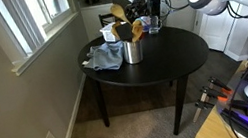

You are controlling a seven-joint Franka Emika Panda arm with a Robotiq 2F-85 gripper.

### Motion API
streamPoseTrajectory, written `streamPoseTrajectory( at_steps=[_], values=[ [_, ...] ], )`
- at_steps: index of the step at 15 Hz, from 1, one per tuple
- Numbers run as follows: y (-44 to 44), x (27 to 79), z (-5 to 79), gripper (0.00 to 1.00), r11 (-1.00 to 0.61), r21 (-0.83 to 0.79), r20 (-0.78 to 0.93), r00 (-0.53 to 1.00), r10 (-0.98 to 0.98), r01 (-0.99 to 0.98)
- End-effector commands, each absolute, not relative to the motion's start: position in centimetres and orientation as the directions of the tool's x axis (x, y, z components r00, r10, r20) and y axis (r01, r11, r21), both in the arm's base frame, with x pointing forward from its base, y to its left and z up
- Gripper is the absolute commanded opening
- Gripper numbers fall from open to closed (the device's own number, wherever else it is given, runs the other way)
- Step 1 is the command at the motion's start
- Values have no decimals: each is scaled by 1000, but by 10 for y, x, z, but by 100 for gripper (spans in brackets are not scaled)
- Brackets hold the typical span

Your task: Put the spatula inside the silver object

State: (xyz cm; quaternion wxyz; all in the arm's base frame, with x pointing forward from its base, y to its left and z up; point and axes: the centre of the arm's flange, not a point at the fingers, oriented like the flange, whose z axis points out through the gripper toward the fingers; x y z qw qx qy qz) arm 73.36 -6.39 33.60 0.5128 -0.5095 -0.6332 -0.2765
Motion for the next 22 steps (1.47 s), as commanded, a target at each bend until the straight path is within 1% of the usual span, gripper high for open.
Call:
streamPoseTrajectory(
  at_steps=[1,4,6,11,14,22],
  values=[
    [-58,711,344,70,348,-173,938,46,345,922],
    [-60,711,344,90,348,-175,937,47,347,921],
    [-61,712,343,100,347,-179,935,49,351,921],
    [-78,713,338,100,287,-172,894,28,446,942],
    [-102,715,338,100,244,-198,862,50,505,949],
    [-134,709,364,100,160,-188,777,47,627,969]
  ],
)
